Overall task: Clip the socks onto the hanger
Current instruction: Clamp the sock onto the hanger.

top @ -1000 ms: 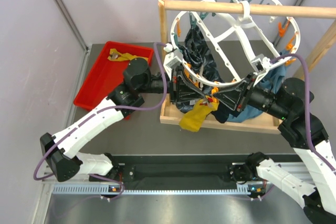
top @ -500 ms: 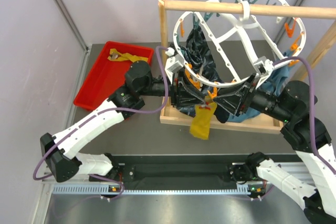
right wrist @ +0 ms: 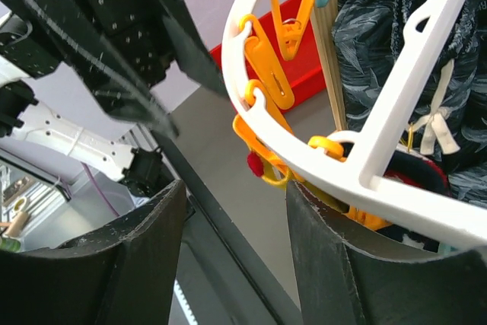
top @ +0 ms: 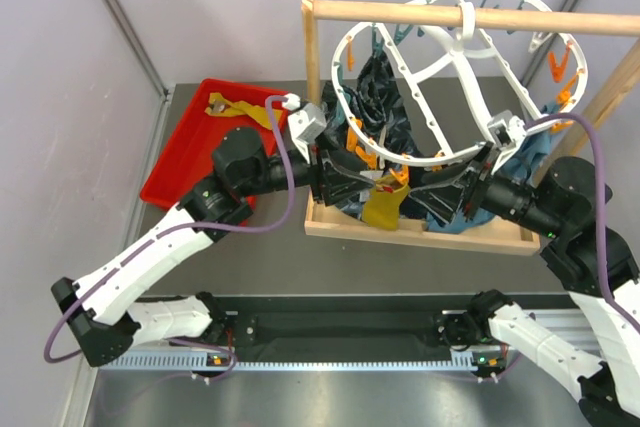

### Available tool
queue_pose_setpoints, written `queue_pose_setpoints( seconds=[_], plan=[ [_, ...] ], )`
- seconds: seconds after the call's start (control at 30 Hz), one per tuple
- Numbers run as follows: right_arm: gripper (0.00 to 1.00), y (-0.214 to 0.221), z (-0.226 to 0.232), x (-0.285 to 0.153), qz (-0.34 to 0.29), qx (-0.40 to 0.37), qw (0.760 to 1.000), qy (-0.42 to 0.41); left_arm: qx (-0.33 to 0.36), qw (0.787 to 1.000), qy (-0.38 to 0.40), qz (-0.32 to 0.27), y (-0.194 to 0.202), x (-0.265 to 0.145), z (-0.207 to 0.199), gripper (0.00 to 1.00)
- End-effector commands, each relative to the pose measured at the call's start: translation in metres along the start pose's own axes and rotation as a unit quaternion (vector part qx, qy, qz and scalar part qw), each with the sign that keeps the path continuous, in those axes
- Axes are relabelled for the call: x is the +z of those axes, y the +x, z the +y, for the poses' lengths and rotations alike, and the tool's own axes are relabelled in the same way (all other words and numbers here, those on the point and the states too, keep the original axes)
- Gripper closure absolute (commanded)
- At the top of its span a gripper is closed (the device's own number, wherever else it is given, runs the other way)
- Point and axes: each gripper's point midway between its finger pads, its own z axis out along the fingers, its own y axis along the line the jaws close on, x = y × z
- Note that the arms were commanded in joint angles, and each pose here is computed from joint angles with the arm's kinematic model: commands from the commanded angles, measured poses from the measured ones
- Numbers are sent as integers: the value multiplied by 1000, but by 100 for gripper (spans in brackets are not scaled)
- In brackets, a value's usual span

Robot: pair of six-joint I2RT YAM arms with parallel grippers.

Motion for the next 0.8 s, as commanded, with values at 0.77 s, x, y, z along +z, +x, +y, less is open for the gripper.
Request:
queue_pose_setpoints(
  seconds=[0.77],
  plan=[
    [53,-35,109,-39,-36,-59,959,-276,-22,986,-110,-127,2,3,52,36]
  ],
)
